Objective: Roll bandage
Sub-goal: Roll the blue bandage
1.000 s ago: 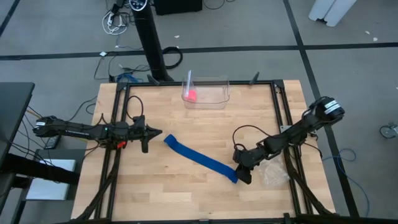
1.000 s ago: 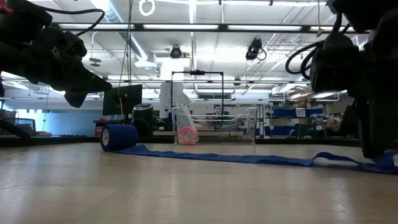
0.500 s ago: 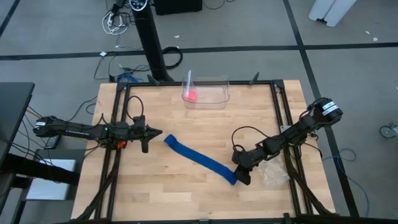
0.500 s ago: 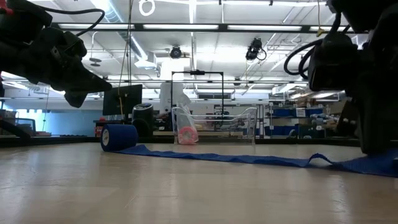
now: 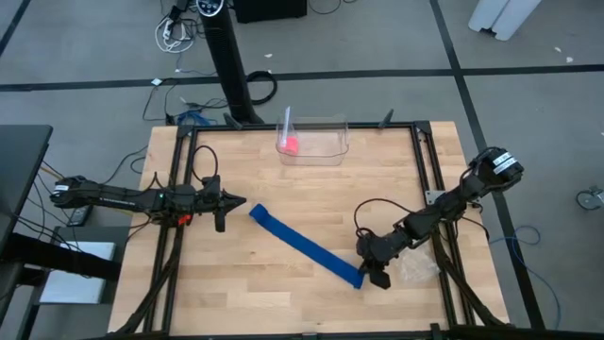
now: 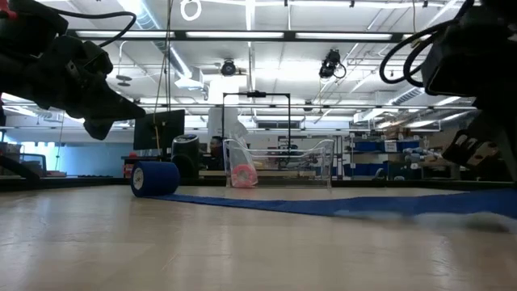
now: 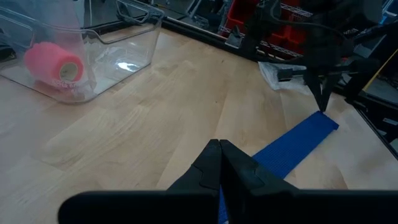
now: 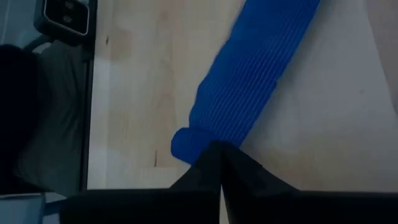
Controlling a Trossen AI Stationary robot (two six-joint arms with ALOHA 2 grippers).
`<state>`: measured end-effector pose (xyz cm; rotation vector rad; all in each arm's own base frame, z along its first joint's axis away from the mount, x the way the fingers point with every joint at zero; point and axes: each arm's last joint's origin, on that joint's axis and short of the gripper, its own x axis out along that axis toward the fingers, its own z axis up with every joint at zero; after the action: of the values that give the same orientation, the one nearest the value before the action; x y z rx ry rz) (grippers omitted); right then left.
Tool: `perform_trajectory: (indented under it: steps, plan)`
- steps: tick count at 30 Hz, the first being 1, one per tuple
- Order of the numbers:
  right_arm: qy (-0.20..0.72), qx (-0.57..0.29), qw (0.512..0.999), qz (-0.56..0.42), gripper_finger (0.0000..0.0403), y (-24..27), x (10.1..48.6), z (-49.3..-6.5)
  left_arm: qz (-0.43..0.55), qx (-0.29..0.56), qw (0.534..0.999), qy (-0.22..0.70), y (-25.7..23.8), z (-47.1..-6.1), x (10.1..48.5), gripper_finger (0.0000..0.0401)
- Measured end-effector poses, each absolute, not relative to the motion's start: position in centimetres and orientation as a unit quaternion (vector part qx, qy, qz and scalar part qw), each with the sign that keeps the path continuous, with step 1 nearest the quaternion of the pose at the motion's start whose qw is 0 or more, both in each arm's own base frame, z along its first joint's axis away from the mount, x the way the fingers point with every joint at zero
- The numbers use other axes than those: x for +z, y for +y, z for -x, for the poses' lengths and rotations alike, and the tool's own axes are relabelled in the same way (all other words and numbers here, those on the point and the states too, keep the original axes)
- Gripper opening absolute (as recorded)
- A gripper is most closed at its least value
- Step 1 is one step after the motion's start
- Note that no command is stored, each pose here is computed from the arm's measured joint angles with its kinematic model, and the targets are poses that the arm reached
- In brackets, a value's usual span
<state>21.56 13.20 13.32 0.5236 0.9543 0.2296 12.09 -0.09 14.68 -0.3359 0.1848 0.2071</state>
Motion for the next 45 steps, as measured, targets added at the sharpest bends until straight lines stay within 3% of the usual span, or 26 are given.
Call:
perform_trajectory:
  steps: [9, 21, 45]
  plan:
    - [0.454, 0.11, 0.849, -0.248, 0.0046, 13.65, 13.32, -21.29, 0.166, 0.103, 0.976, 0.092, -0.08, -12.09, 14.68, 0.001]
    - [0.465, 0.06, 0.812, -0.347, 0.0096, 12.91, 13.32, -21.73, 0.166, 0.103, 0.976, 0.095, -0.09, -12.1, 14.63, 0.001]
    - [0.472, 0.044, 0.806, -0.353, 0.0094, 12.81, 13.16, -21.6, 0.166, 0.104, 0.976, 0.097, -0.08, -12.09, 14.58, 0.001]
